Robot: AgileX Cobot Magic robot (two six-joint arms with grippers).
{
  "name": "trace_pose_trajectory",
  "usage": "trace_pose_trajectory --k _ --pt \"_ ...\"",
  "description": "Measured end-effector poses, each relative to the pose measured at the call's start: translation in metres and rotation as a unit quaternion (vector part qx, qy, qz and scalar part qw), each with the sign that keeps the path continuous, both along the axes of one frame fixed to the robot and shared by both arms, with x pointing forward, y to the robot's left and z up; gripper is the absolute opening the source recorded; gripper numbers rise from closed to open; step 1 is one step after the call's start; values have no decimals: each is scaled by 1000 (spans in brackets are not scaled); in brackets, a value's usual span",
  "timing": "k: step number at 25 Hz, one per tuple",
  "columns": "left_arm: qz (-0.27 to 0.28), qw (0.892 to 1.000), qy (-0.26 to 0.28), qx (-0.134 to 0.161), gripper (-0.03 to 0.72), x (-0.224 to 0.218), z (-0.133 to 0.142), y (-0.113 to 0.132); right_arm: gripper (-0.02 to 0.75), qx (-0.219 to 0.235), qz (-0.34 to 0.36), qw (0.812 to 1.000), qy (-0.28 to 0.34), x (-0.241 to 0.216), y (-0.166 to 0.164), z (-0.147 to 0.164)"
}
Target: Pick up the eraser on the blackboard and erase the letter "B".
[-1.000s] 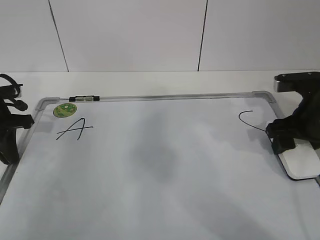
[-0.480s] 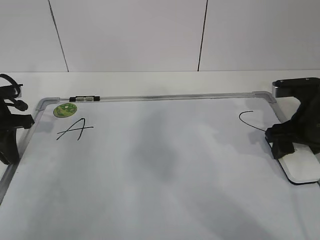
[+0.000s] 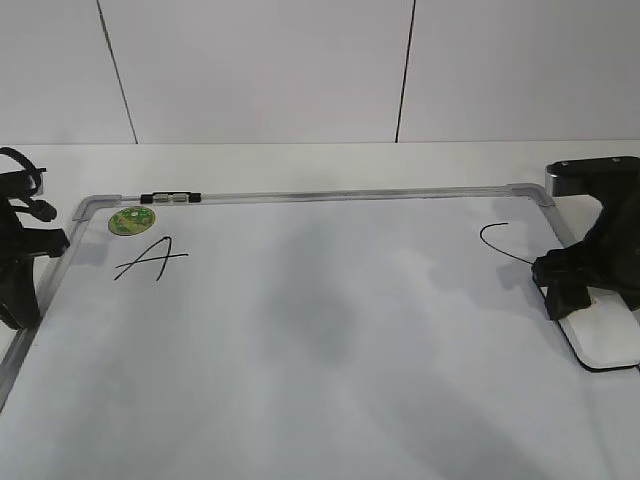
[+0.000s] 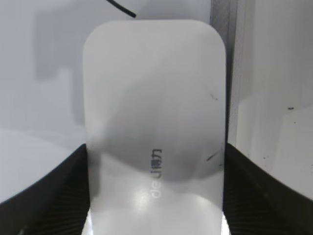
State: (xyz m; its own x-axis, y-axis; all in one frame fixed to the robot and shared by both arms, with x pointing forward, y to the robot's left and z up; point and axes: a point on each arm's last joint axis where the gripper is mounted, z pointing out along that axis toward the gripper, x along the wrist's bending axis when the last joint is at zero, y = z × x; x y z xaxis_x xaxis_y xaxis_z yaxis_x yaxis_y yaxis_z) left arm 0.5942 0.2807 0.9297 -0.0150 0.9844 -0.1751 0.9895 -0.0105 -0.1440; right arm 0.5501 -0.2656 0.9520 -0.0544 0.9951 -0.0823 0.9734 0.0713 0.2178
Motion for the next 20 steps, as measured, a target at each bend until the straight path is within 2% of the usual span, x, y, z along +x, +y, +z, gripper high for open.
trace_pose_trajectory --k 17,20 --pt "0 1000 1 -2 13 0 0 0 567 -1 0 1000 1 0 0 0" --pt "0 1000 1 -2 13 0 0 0 599 -2 0 1000 5 -1 0 0"
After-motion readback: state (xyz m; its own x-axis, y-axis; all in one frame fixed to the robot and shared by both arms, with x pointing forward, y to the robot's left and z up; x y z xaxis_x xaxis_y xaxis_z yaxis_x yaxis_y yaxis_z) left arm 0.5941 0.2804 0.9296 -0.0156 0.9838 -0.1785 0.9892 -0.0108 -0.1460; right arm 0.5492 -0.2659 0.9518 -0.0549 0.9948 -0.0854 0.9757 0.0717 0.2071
